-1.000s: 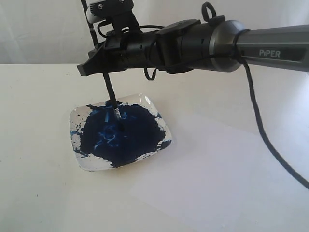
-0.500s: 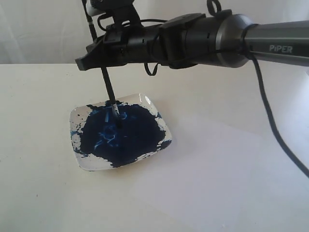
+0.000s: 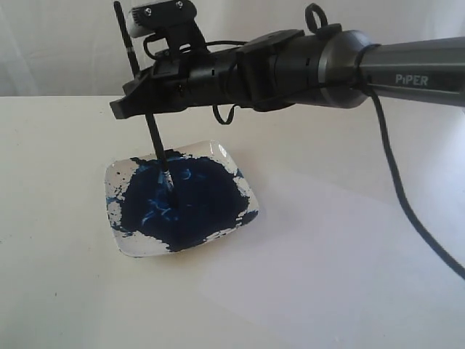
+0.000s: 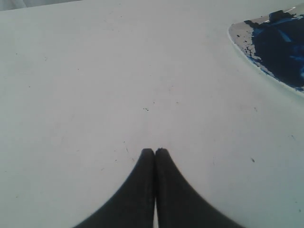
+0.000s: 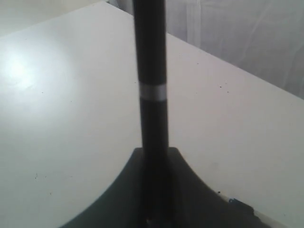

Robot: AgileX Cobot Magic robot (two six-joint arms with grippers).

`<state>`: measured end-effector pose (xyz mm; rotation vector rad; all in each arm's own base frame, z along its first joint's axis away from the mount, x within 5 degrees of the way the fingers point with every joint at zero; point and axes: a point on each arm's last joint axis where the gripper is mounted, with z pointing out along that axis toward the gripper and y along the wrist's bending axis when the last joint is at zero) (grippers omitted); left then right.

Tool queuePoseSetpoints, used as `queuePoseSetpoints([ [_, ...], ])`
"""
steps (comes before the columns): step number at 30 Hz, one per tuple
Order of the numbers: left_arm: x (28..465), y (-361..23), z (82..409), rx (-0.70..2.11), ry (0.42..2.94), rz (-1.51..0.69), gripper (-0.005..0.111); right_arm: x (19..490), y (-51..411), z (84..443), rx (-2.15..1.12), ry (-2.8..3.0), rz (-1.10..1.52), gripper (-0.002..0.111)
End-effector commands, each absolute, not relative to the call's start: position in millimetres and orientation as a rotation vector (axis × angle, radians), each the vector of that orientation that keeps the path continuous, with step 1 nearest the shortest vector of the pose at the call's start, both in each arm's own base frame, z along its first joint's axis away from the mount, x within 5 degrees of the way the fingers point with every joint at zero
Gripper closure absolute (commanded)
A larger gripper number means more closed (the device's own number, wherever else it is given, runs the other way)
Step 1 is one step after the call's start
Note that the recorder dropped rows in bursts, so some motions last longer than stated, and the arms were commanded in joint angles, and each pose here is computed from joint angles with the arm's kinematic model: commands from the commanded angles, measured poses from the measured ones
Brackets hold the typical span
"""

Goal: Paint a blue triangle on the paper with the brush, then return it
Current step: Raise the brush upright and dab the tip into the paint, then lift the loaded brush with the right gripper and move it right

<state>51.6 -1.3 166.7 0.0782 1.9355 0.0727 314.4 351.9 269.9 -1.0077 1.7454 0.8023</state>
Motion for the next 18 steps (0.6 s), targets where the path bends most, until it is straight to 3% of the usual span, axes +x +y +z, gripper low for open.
queuePoseSetpoints([
  [1, 51.4, -1.5, 165.5, 0.069, 1.942, 0.064, 0.107, 303.9, 341.2, 310.0, -1.001, 1.654, 0.806, 0.103],
  [7, 51.4, -1.5, 165.5, 0.069, 1.942, 0.064, 0.107, 276.4, 323.2, 351.1, -1.068, 1.537, 0.844, 0.103],
  [18, 51.4, -1.5, 165.5, 0.069, 1.942, 0.064, 0.107, 238.8, 218.7, 360.6, -1.027, 1.554, 0.676, 0.103],
])
